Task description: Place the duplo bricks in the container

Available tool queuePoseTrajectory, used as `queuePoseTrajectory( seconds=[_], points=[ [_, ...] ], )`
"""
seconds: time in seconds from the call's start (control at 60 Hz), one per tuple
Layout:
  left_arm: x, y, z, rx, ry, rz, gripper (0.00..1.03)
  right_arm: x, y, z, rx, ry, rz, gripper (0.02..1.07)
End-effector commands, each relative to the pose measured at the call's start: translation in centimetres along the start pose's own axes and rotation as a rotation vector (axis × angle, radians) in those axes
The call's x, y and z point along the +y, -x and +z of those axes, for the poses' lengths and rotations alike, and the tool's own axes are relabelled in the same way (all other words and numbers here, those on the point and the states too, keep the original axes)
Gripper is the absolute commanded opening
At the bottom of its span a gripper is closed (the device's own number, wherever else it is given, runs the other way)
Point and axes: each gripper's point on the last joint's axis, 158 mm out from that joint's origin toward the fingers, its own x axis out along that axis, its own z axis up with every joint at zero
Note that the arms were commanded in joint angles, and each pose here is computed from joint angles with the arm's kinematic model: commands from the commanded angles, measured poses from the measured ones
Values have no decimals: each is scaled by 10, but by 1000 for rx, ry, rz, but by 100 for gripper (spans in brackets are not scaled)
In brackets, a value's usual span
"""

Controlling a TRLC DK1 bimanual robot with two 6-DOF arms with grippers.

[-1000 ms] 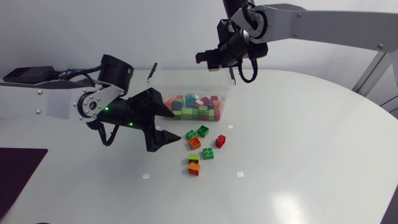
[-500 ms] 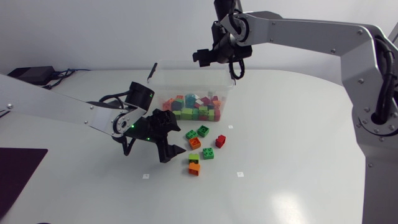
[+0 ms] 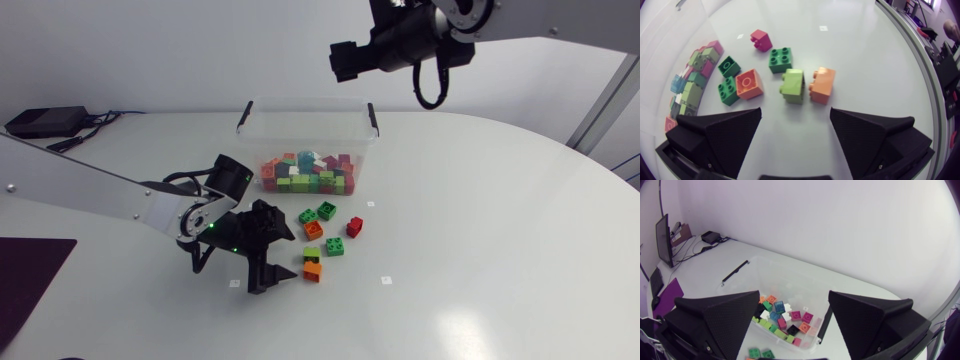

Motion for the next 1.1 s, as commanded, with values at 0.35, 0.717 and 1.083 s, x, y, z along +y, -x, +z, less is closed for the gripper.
queuePoseTrajectory(
  seconds=[0.35, 0.717, 1.083],
  points=[
    [-48, 4, 9, -1, -156, -127, 93, -18, 32, -102, 164, -4, -5, 102],
    [-47, -23, 15, 6, -175, -175, 93, 3, 39, -180, 288, 36, 71, 102],
    [-43, -28, 23, -9, -174, -182, 86, 10, 40, -245, 414, 105, 104, 102]
  ],
)
